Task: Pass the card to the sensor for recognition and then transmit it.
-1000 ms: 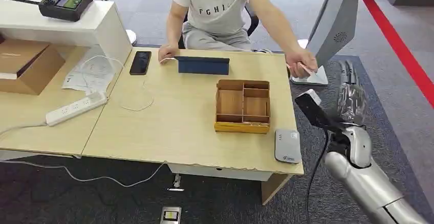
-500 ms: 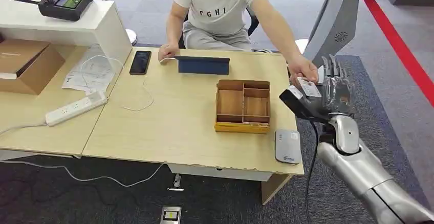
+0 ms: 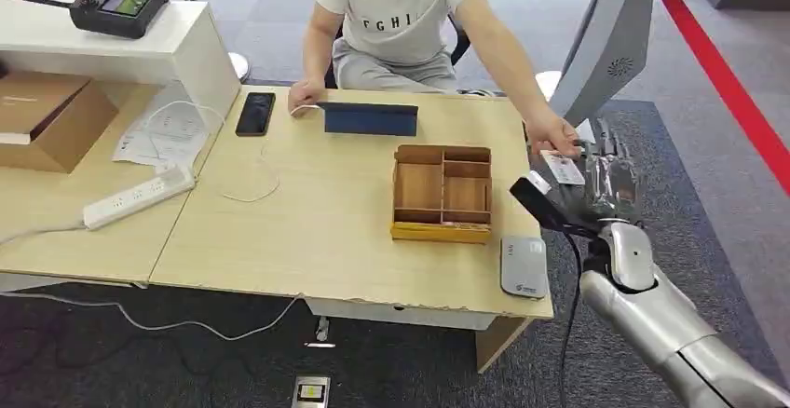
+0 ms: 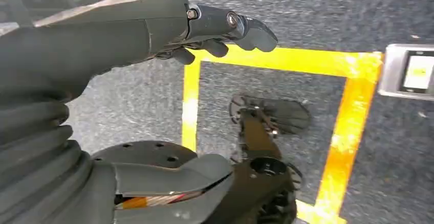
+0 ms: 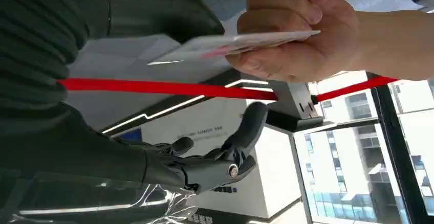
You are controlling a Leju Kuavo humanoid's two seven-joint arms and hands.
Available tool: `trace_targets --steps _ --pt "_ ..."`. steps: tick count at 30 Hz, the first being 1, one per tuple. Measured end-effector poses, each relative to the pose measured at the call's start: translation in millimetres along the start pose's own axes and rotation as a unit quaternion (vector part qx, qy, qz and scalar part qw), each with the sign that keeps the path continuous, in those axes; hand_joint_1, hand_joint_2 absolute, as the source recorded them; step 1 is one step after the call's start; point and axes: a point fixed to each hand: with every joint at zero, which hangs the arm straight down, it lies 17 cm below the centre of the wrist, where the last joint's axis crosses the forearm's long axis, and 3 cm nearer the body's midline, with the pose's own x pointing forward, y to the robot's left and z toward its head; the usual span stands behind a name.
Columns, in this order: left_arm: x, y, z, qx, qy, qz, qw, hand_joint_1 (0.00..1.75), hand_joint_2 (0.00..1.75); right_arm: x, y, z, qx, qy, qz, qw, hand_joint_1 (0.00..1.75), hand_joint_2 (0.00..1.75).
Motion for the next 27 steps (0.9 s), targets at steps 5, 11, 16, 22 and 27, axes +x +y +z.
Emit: trace_targets --steps 5,11,16,22,27 --pt "10 -2 -1 -0.003 -0.010 -0.002 1.000 0.00 0.00 -3 2 2 0.002 -0.003 0.005 1.000 1.75 1.75" --pt "13 -2 -1 -0.003 -0.012 -0.004 1.000 0.00 0.00 -1 3 4 0.003 -0.011 0.008 1.000 1.75 1.75" --pt "9 -1 -1 -0.002 -0.007 -0.006 1.000 0.00 0.00 1 4 5 0.005 -0.014 0.008 1.000 1.75 1.75" --pt "4 0 0 -0.001 -0.004 -0.008 1.000 0.00 0.00 1 7 7 0.007 -0.018 0.010 1.000 1.75 1.75" --pt "8 1 -1 0.003 -0.016 -0.011 1.000 0.00 0.00 2 11 10 0.014 -0.021 0.011 1.000 1.75 1.75"
